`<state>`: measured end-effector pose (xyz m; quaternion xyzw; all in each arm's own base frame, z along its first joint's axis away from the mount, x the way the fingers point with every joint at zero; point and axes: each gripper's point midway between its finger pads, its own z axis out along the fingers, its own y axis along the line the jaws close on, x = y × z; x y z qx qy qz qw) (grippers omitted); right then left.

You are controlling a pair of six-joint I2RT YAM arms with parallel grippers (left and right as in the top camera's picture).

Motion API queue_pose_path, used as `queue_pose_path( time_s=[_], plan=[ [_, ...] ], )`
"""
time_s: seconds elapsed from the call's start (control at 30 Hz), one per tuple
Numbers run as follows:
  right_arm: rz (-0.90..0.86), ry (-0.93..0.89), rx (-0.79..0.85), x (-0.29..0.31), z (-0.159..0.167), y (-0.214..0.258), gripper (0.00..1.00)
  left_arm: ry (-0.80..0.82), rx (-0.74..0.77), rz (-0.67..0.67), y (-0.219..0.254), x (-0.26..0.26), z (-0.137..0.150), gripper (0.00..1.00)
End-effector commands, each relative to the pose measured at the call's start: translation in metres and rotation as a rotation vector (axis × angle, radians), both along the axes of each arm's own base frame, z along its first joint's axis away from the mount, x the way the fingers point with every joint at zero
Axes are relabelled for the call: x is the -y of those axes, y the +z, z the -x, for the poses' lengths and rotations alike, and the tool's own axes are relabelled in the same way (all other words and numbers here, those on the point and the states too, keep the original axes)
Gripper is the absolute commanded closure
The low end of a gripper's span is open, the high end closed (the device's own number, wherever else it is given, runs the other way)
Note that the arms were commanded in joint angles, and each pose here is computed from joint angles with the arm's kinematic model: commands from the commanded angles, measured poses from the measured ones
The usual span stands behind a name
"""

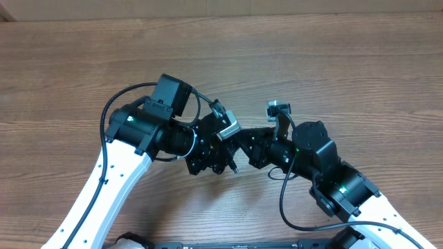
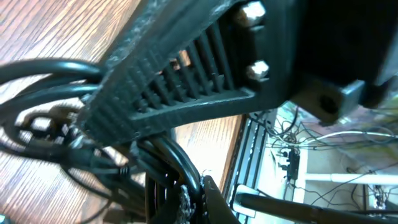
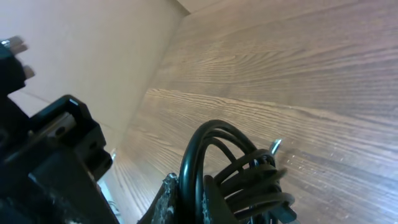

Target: Untangle cables

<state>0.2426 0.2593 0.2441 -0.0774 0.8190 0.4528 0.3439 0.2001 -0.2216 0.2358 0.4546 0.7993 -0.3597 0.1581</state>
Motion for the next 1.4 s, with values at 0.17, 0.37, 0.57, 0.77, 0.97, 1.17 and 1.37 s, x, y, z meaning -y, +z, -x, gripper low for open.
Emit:
queue_pose_path(
  time_s=[0.17, 0.37, 0.57, 0.77, 0.97, 1.17, 1.37],
  plan=[
    [-0.063, -0.001, 0.173, 0.035, 0.025, 0.056, 0.96, 0.646, -0.061, -0.302, -0.023, -0.071, -0.064, 0.96],
    [-0.074, -0.007, 0.188, 0.061, 0.059, 0.066, 0.96, 1.128, -0.197, -0.141, -0.008, -0.115, -0.116, 0.96],
    [0.024, -0.006, 0.045, 0.071, 0.073, 0.027, 0.96, 1.293, -0.274, -0.069, -0.004, -0.132, -0.128, 0.96],
    [0.146, -0.102, -0.09, 0.092, 0.075, -0.011, 0.96, 1.388, -0.306, -0.06, -0.005, -0.145, -0.131, 0.96],
    [0.11, -0.107, -0.037, 0.088, 0.069, 0.002, 0.96, 1.265, -0.374, 0.011, 0.001, -0.123, -0.124, 0.73],
    [0.013, -0.112, 0.091, 0.076, 0.051, 0.037, 0.96, 0.661, -0.246, 0.101, 0.022, -0.05, -0.082, 0.24],
    [0.035, -0.108, 0.053, 0.067, 0.038, 0.026, 0.96, 0.31, -0.116, 0.06, 0.018, -0.014, -0.038, 0.36]
  ],
)
